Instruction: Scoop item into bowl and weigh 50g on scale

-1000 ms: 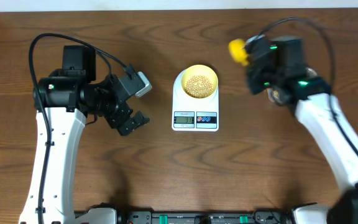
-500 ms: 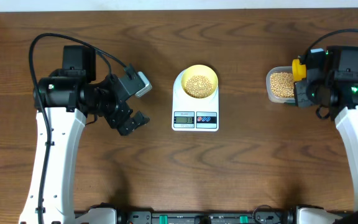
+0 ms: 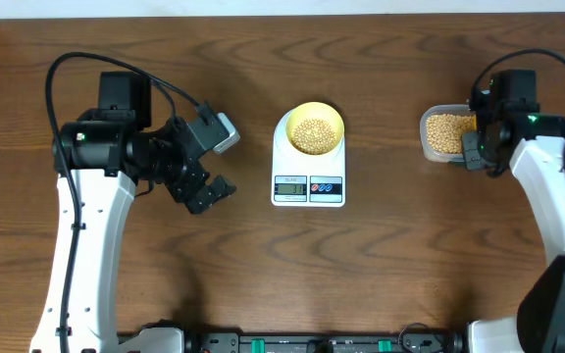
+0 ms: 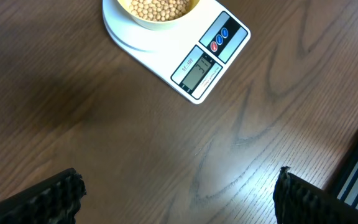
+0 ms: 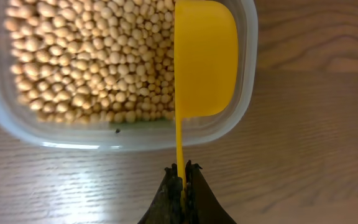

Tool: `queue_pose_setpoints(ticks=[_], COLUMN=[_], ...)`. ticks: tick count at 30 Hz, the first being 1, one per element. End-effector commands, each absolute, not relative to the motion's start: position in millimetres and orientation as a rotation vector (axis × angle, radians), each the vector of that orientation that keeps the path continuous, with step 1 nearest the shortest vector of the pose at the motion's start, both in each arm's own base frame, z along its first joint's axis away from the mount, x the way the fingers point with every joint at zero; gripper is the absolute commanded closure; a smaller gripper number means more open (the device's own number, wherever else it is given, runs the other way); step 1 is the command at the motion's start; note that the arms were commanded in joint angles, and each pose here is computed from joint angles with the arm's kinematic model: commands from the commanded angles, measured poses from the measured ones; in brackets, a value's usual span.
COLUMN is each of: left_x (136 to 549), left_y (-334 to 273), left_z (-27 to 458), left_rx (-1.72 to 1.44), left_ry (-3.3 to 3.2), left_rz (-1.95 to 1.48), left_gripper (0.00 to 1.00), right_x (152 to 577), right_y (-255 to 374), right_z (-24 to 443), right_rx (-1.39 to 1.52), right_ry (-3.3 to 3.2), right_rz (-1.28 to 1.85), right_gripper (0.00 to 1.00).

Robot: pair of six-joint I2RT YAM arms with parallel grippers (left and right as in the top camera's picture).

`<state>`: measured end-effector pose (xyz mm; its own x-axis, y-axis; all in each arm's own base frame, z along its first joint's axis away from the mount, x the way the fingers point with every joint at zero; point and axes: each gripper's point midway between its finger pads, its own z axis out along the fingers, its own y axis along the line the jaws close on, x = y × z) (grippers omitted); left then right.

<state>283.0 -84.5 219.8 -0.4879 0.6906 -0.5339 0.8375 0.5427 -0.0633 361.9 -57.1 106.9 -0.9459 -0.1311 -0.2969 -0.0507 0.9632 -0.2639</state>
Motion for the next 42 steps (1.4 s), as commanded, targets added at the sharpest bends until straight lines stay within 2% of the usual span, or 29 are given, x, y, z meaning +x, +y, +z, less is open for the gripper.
queue_pose_setpoints(ticks=[1,10,18,29,42], left_x=[281,281,281,281,281], left_y=[-86,-86,-86,-86,-86], left_z=[217,217,217,217,217], left_rx=[1.23,1.23,1.23,1.23,1.23], left_ry=[2.35,2.349,2.349,2.349,2.349], left_rz=[-0.455,-0.455,-0.455,-0.455,-0.455], left_gripper=[0.01,0.01,0.01,0.01,0.01], right_x=[367,369,373,371,356], right_y=[-63,-62,-21,18,31], right_z=[106,79,69,65,67], right_rx=[-0.119,-0.224,-0.4,-0.419,-0.257], right_ry=[2.784,2.827,2.829,2.88,2.908], right_rz=[-0.466,-0.719,-0.617,-0.192,0.377], right_gripper=[0.99,0.99,0.99,0.99,0.99])
